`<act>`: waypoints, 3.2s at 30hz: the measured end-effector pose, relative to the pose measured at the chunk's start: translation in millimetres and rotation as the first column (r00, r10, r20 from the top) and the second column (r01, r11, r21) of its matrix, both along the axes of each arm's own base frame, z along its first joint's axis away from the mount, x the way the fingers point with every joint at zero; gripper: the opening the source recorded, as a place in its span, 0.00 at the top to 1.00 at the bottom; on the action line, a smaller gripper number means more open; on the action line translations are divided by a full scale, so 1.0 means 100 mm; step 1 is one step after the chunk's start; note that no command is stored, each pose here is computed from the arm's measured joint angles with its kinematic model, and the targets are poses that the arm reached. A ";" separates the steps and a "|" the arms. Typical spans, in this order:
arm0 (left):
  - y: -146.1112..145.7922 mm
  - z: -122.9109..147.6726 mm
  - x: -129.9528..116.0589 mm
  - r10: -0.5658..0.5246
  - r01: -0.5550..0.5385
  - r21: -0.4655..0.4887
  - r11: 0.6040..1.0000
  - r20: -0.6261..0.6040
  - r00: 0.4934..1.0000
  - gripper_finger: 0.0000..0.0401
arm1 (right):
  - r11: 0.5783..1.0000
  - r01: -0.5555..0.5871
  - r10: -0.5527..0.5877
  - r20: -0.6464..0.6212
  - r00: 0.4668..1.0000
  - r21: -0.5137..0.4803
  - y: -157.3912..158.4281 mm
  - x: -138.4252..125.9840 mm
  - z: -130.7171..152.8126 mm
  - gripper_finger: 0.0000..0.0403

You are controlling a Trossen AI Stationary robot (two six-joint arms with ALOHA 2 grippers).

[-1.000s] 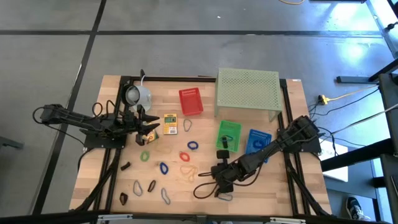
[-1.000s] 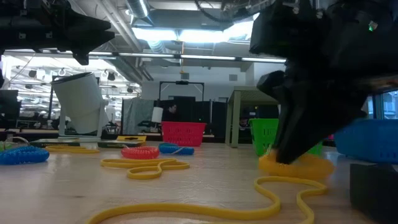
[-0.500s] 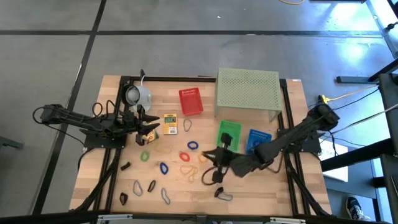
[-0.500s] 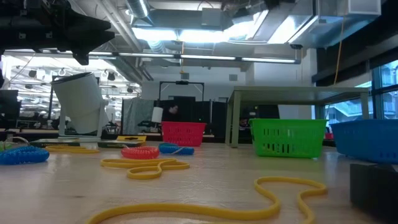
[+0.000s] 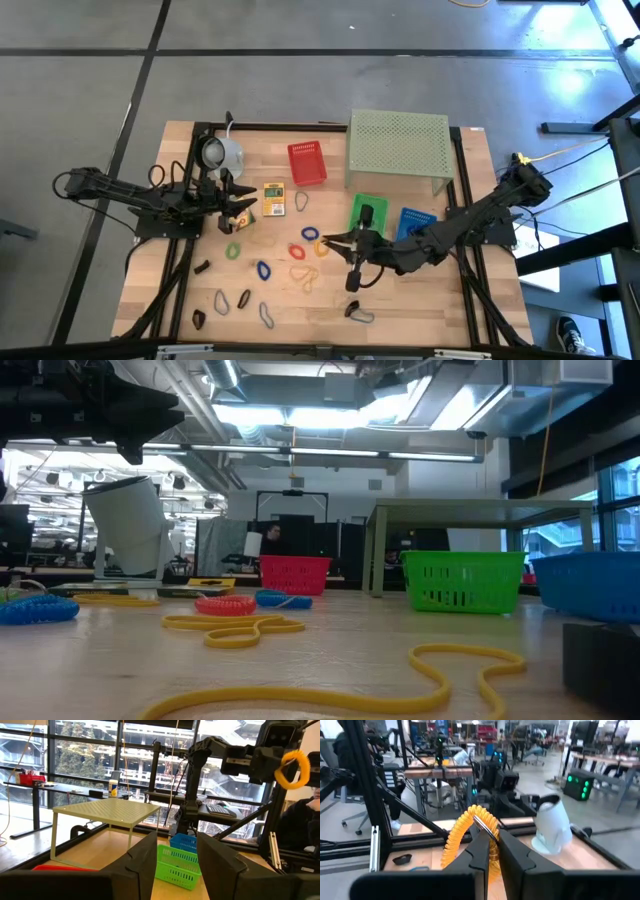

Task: Pick & Place Office Desk Supplies
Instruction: Put the yellow spring keychain into the blue bin, then put the black rubber band into the green bin

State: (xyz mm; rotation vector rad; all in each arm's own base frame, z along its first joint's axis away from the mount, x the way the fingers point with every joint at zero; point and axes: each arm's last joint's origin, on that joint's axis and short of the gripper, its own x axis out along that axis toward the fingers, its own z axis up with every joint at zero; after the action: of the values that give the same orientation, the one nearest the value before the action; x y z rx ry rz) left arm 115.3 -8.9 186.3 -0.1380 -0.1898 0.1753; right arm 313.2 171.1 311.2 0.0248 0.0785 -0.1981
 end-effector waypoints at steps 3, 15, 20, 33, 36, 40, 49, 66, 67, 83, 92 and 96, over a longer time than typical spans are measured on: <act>0.00 0.00 0.00 0.000 0.000 0.000 1.000 0.000 1.000 0.67 | 1.000 0.003 -0.002 -0.075 0.997 0.014 0.00 -0.05 -0.06 0.92; 0.00 0.00 0.00 0.000 0.000 0.000 1.000 0.000 1.000 0.67 | 0.939 0.302 -0.226 -0.369 0.902 0.163 -0.35 -0.61 -0.10 0.92; 0.00 0.00 0.00 0.000 0.000 0.000 1.000 0.000 1.000 0.67 | 0.873 0.461 -0.313 -0.545 0.778 0.156 -0.48 -0.83 -0.27 0.92; 0.00 0.00 0.00 0.000 0.000 0.000 1.000 0.000 1.000 0.67 | 0.657 0.752 -0.410 -0.862 0.297 -0.053 -0.57 -1.11 -0.76 0.92; 0.00 0.00 0.00 0.000 0.000 0.000 1.000 0.000 1.000 0.67 | 0.644 0.759 -0.410 -0.882 0.234 -0.098 -0.58 -1.14 -0.89 0.92; 0.00 0.00 0.00 0.000 0.000 0.000 1.000 0.000 1.000 0.67 | 0.621 0.772 -0.397 -0.904 0.161 -0.135 -0.60 -1.20 -1.01 0.92; 0.00 0.00 0.00 0.000 0.000 0.000 1.000 0.000 1.000 0.67 | 0.575 0.803 -0.411 -0.903 0.122 -0.154 -0.63 -1.26 -1.11 0.92; 0.00 0.00 0.00 0.000 0.000 0.000 1.000 0.000 1.000 0.67 | 0.573 0.813 -0.373 -0.916 0.146 -0.103 -0.60 -1.22 -1.12 0.92; 0.00 0.00 0.00 0.000 0.000 0.000 1.000 0.000 1.000 0.67 | 0.573 0.813 -0.372 -0.916 0.151 -0.098 -0.59 -1.21 -1.13 0.92; 0.00 0.00 0.00 0.000 0.000 0.000 1.000 0.000 1.000 0.67 | 0.573 0.801 -0.405 -0.909 0.093 -0.174 -0.55 -1.14 -1.31 0.88; 0.00 0.00 0.00 0.000 0.000 0.000 1.000 0.000 1.000 0.67 | 0.574 0.800 -0.405 -0.910 0.093 -0.174 -0.55 -1.14 -1.31 0.73; 0.00 0.00 0.00 0.000 0.000 0.000 1.000 0.000 1.000 0.67 | 0.583 0.793 -0.392 -0.916 0.086 -0.176 -0.54 -1.14 -1.30 0.66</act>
State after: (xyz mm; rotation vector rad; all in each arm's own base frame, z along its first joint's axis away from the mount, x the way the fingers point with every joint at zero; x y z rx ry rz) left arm 115.3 -8.9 186.3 -0.1380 -0.1897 0.1750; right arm 198.8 116.7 180.8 0.3627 1.3010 -1.1005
